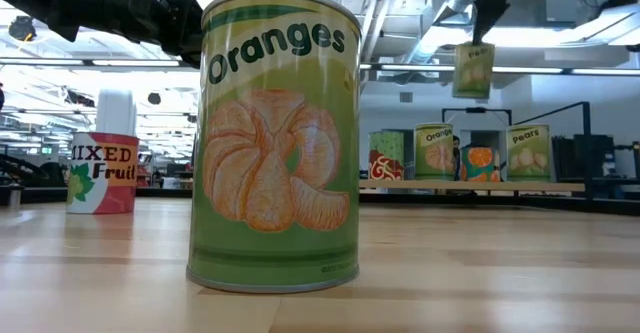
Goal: Pick and place cans onto a shelf
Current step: Put the canned pears on the shelf
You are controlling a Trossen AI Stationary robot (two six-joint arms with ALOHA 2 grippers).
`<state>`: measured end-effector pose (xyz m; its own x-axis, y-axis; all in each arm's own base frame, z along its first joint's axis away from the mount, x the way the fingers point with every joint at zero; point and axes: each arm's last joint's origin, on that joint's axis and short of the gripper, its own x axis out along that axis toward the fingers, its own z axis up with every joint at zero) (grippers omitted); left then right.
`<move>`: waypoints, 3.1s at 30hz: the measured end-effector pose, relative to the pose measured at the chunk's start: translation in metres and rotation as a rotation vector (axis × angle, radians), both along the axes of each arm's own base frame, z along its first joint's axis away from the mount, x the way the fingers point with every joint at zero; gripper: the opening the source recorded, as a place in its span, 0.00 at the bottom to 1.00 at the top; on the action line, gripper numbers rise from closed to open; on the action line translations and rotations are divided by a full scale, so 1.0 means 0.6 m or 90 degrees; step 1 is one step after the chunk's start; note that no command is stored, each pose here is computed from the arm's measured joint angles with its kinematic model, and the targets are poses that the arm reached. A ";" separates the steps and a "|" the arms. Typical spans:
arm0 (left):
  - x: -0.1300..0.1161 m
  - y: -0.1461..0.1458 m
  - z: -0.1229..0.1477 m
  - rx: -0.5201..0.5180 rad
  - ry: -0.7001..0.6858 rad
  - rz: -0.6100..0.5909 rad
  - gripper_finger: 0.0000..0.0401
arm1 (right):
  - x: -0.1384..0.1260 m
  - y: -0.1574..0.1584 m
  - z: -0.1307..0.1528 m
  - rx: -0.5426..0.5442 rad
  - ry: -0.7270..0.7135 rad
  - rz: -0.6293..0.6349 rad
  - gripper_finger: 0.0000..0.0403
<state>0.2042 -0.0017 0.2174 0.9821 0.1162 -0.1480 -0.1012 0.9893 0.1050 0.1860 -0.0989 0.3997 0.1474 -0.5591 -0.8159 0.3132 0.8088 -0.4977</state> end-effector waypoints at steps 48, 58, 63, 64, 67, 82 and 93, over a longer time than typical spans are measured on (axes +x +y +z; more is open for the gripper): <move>0.000 0.000 -0.001 -0.001 0.004 -0.001 0.00 | -0.085 -0.209 -0.177 0.184 0.036 -0.063 0.00; 0.000 0.000 -0.001 -0.002 0.004 -0.001 0.00 | -0.091 -0.206 -0.214 0.208 0.055 -0.069 0.00; 0.000 0.000 -0.001 -0.002 0.003 -0.001 0.00 | -0.089 -0.209 -0.216 0.187 0.054 -0.058 0.00; 0.000 0.000 0.000 -0.002 0.002 -0.001 0.00 | -0.087 -0.209 -0.215 0.186 0.054 -0.056 0.00; 0.000 0.000 0.000 -0.002 -0.001 -0.001 0.00 | -0.084 -0.209 -0.212 0.184 0.053 -0.049 0.00; 0.000 0.000 0.000 -0.001 -0.001 0.000 0.00 | -0.088 -0.200 -0.212 0.217 0.072 -0.049 0.04; 0.000 0.000 0.000 -0.001 0.000 0.001 0.00 | -0.085 -0.198 -0.212 0.219 0.069 -0.053 0.15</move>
